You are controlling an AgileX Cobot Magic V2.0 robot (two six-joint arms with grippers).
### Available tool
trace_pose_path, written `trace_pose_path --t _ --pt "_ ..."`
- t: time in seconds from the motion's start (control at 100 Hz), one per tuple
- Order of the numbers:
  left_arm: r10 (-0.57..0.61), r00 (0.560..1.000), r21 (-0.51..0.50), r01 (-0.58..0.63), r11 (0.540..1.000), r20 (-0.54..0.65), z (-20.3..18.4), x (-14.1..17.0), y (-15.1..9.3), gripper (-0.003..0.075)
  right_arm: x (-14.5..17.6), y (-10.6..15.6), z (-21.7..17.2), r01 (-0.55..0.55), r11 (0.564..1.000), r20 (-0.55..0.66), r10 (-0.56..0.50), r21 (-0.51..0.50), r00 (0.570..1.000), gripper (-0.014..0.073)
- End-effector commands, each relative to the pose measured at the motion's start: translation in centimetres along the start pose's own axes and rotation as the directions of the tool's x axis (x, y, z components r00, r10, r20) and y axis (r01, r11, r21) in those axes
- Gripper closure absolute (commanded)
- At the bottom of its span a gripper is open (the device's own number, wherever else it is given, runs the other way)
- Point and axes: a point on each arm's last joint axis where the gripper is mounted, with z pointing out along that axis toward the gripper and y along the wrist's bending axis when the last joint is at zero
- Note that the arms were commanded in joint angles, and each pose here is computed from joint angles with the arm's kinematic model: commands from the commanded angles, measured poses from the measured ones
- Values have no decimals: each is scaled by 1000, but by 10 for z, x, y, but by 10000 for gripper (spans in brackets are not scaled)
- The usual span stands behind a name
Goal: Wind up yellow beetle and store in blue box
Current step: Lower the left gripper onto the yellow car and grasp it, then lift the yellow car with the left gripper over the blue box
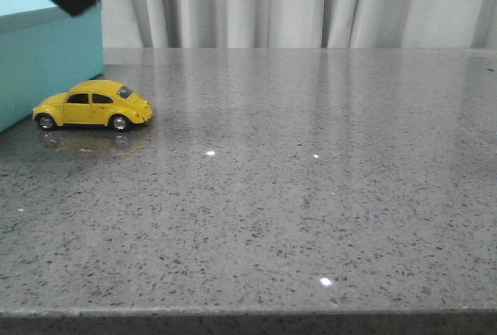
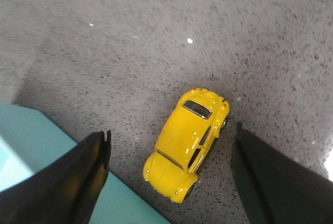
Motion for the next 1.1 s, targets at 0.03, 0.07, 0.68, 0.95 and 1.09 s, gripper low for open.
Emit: trace_pose_path --t 0.03,0.07,0.68,0.95,1.09 --pt "84 996 3 -84 996 12 7 -9 5 238 -11 3 -11 14 1000 93 -12 -25 996 119" --pt "101 995 20 -101 995 -3 15 -8 5 238 -11 3 -11 14 1000 93 -12 -25 996 119" --pt "153 982 89 -143 986 -108 85 1 6 244 -11 3 -11 13 999 101 -10 -29 995 119" --pt "153 982 92 -143 985 -110 86 2 6 490 -11 3 -11 13 999 101 -10 -29 995 119" --pt "153 982 92 -143 985 -110 86 2 6 587 -11 3 -11 13 999 101 -10 -29 995 119"
